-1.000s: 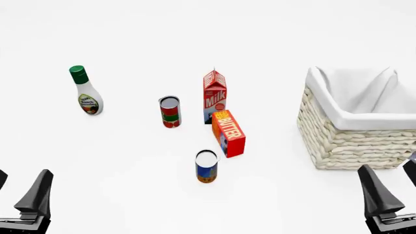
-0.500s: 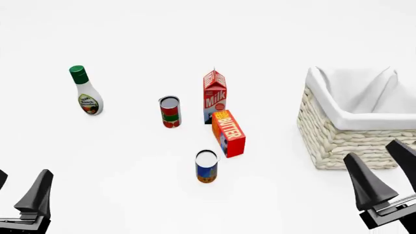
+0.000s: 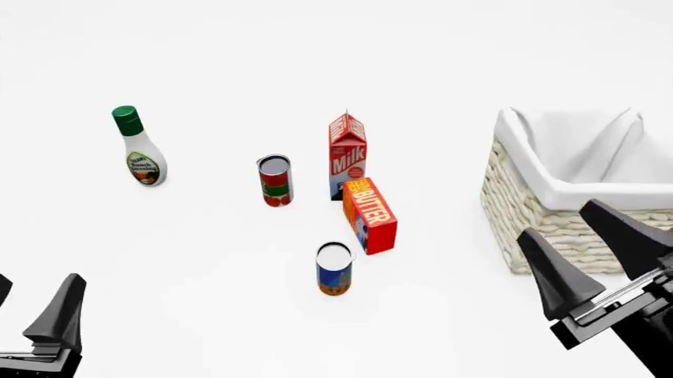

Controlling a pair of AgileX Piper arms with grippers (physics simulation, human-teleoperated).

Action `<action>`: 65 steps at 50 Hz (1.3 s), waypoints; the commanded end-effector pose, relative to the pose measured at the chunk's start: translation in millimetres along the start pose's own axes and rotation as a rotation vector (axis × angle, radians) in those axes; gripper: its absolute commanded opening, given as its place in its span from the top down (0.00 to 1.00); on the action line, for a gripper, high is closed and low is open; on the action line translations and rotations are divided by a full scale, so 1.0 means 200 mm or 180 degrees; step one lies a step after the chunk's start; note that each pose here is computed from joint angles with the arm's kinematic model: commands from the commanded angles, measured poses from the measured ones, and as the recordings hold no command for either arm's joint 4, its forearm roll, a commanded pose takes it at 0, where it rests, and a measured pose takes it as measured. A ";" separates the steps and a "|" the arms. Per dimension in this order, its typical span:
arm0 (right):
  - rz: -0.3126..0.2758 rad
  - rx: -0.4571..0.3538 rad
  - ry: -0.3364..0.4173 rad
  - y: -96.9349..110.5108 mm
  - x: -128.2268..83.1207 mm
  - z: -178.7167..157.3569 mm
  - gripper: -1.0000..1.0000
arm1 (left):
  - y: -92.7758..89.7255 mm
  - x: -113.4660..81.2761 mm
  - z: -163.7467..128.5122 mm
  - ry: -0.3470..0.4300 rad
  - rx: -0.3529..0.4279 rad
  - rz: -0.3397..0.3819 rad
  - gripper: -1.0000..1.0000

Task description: Pick the alphabet soup and place it in the basket.

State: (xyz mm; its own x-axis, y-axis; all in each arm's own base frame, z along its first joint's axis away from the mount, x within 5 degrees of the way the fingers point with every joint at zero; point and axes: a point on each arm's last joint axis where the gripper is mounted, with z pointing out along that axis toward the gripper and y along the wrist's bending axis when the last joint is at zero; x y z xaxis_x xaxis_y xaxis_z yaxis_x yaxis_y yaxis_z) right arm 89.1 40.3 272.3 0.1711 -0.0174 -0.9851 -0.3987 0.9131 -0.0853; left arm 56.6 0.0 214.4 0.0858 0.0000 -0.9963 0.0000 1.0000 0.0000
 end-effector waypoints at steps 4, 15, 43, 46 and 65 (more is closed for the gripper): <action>0.0004 -0.0211 0.0012 0.04 0.00 0.09 0.00 | 0.00 0.00 0.00 0.0000 0.0000 0.0000 0.00; 0.0011 -0.0350 0.0053 0.07 0.02 0.16 0.00 | 0.00 0.00 0.00 0.0000 0.0000 0.0000 0.00; 0.0040 -0.0587 0.0132 0.16 0.07 0.32 0.00 | 0.00 0.00 0.00 0.0000 0.0000 0.0000 0.00; 0.0055 -0.0620 0.0148 0.17 0.09 0.34 0.00 | 0.00 0.00 0.00 0.0000 0.0000 0.0000 0.00; 0.0182 -0.0963 0.0436 0.38 0.27 0.65 0.00 | 0.00 0.00 0.00 0.0000 0.0000 0.0000 0.00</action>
State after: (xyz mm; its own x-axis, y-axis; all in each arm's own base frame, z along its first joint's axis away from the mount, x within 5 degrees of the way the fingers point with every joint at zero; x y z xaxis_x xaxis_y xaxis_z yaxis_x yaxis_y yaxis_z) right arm 158.8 122.5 253.7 0.0851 -0.0308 -0.9959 -0.6059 0.7919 -0.0763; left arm 56.6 0.0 214.4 0.0858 0.0000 -0.9963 0.0000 1.0000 0.0000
